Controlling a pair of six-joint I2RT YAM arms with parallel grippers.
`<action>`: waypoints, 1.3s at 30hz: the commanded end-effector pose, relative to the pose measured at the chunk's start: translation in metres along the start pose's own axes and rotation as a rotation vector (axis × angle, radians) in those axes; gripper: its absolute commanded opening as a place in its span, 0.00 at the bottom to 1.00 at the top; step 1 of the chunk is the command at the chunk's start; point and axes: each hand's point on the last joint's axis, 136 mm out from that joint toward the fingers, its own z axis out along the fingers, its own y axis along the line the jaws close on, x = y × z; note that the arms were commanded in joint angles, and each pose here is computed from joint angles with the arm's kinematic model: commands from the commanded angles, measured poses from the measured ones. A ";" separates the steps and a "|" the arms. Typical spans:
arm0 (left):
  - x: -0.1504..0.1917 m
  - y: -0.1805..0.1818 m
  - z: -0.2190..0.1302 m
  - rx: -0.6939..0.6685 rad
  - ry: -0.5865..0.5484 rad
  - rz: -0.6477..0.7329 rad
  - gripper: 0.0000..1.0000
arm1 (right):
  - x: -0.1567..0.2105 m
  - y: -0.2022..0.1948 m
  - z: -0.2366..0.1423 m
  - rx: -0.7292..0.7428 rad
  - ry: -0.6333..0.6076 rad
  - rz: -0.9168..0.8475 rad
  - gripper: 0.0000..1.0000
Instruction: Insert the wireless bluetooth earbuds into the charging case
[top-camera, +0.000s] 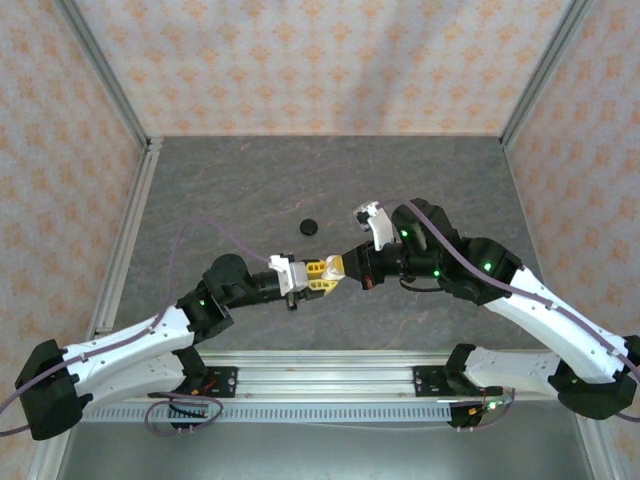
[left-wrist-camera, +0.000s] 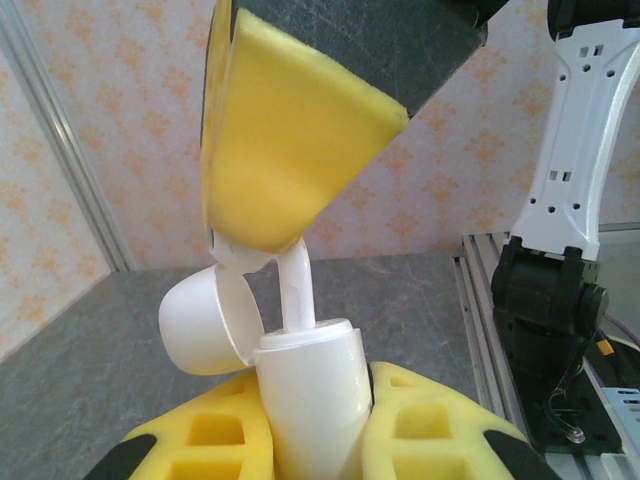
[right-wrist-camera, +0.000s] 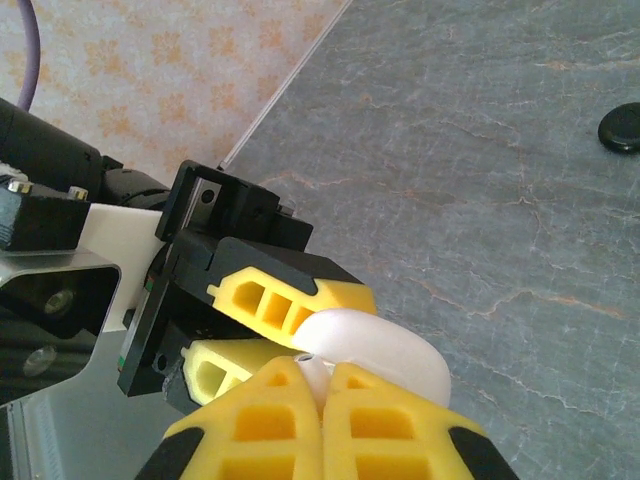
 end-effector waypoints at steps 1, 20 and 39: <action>-0.042 0.005 0.000 -0.010 -0.122 0.033 0.00 | 0.013 -0.002 -0.005 0.002 0.038 -0.049 0.06; -0.047 0.005 -0.001 -0.009 -0.138 0.029 0.00 | 0.021 0.006 -0.007 -0.035 0.102 -0.083 0.06; -0.047 0.005 -0.001 -0.011 -0.153 0.011 0.00 | 0.019 0.022 0.022 -0.170 0.086 -0.063 0.15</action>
